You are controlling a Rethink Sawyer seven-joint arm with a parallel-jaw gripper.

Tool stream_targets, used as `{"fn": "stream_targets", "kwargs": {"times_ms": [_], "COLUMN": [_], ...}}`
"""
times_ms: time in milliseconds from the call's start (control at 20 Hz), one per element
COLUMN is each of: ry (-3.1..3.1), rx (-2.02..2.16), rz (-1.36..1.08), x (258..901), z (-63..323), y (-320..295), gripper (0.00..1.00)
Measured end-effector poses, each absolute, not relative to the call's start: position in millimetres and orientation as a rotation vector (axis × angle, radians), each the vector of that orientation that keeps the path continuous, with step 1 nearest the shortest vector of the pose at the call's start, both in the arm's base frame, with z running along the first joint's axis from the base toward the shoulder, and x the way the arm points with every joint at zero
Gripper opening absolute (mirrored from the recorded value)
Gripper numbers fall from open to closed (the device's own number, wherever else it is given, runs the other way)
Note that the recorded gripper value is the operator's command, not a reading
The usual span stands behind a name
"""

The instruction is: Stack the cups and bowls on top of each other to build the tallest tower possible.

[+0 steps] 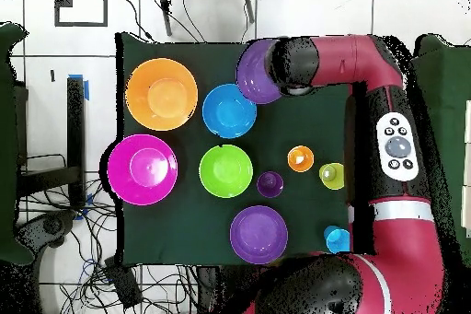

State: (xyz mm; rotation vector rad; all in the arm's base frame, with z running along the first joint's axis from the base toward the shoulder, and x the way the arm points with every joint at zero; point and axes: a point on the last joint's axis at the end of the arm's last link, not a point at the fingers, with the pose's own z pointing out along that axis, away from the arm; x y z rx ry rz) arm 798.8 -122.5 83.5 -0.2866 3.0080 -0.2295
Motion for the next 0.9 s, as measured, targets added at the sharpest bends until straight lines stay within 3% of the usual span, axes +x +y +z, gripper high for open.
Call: {"fn": "stream_targets", "kwargs": {"times_ms": [900], "ry": [3.039], "rx": [-0.220], "rz": [-0.215], "x": [780.8], "z": [110.2], "y": [-132.6], "gripper": [0.00]}}
